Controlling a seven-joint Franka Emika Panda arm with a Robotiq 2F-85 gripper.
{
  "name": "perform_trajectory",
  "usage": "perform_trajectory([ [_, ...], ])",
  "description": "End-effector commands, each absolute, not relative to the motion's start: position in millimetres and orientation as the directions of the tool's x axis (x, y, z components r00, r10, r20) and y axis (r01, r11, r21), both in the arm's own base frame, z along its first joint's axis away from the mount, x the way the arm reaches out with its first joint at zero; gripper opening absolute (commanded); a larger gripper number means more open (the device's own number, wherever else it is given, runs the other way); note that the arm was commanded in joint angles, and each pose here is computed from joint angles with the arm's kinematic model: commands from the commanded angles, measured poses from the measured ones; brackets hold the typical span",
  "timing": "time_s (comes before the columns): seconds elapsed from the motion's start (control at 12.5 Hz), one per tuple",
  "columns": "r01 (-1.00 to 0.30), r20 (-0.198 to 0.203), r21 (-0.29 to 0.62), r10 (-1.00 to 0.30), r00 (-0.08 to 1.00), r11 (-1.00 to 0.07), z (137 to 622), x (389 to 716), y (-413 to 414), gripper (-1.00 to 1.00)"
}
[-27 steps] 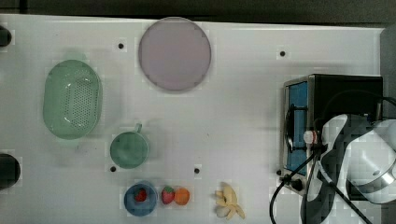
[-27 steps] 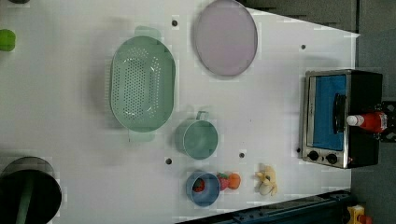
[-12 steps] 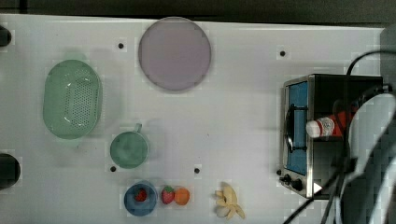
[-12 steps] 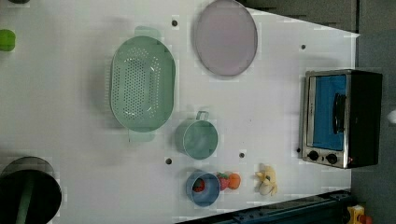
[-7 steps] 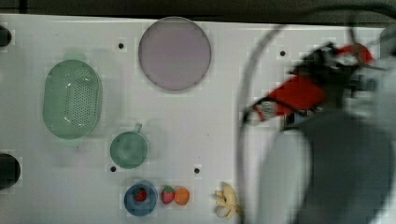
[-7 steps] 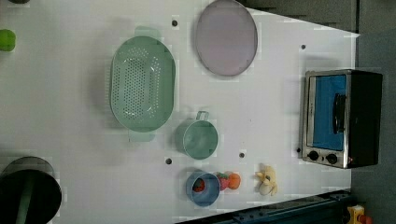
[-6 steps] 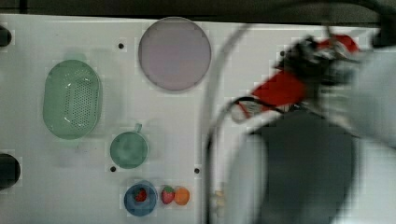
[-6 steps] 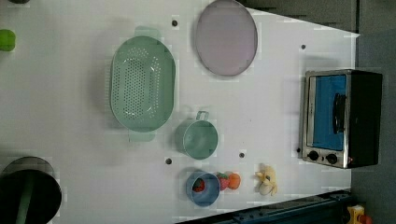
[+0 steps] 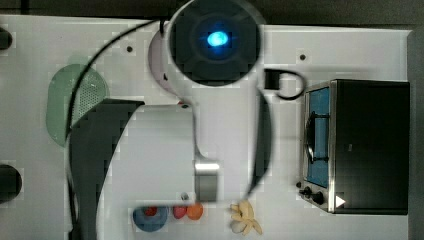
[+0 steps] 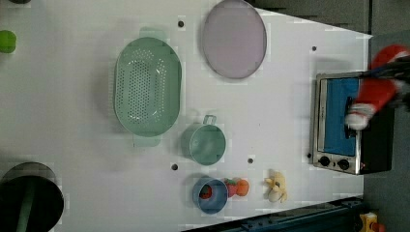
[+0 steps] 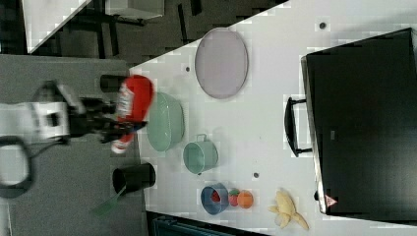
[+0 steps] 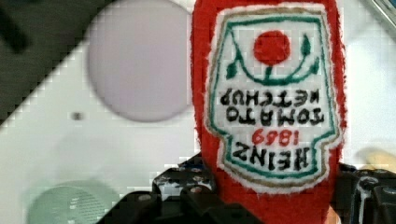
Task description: Pick Ketchup from oven and place it on table.
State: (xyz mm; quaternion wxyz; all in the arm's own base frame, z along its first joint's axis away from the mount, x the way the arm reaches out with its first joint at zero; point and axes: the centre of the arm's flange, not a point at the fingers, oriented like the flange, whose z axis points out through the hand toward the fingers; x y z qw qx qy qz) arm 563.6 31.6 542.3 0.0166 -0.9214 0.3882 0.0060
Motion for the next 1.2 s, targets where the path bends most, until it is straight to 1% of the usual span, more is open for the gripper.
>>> perform_trajectory([
  [0.08, -0.805, -0.111, 0.117, -0.813, 0.572, -0.582, 428.8, 548.2, 17.3, 0.29],
  [0.48, -0.82, -0.088, 0.12, -0.829, 0.552, -0.559, 280.3, 523.1, 6.2, 0.29],
  [0.64, -0.823, -0.067, 0.109, -0.83, 0.554, -0.558, 240.4, 523.8, 4.9, 0.29],
  [0.8, -0.823, -0.064, 0.12, -0.831, 0.552, -0.556, 211.9, 522.3, 3.1, 0.29],
  [0.88, -0.823, -0.067, 0.131, -0.833, 0.549, -0.553, 200.4, 519.9, 1.3, 0.35],
  [0.96, -0.825, -0.062, 0.131, -0.836, 0.546, -0.549, 192.3, 519.6, -1.7, 0.54],
  [1.12, -0.829, -0.043, 0.106, -0.835, 0.548, -0.549, 192.9, 523.5, -1.9, 1.0],
  [1.2, -0.83, -0.033, 0.087, -0.835, 0.55, -0.551, 202.8, 527.2, -0.8, 1.0],
])
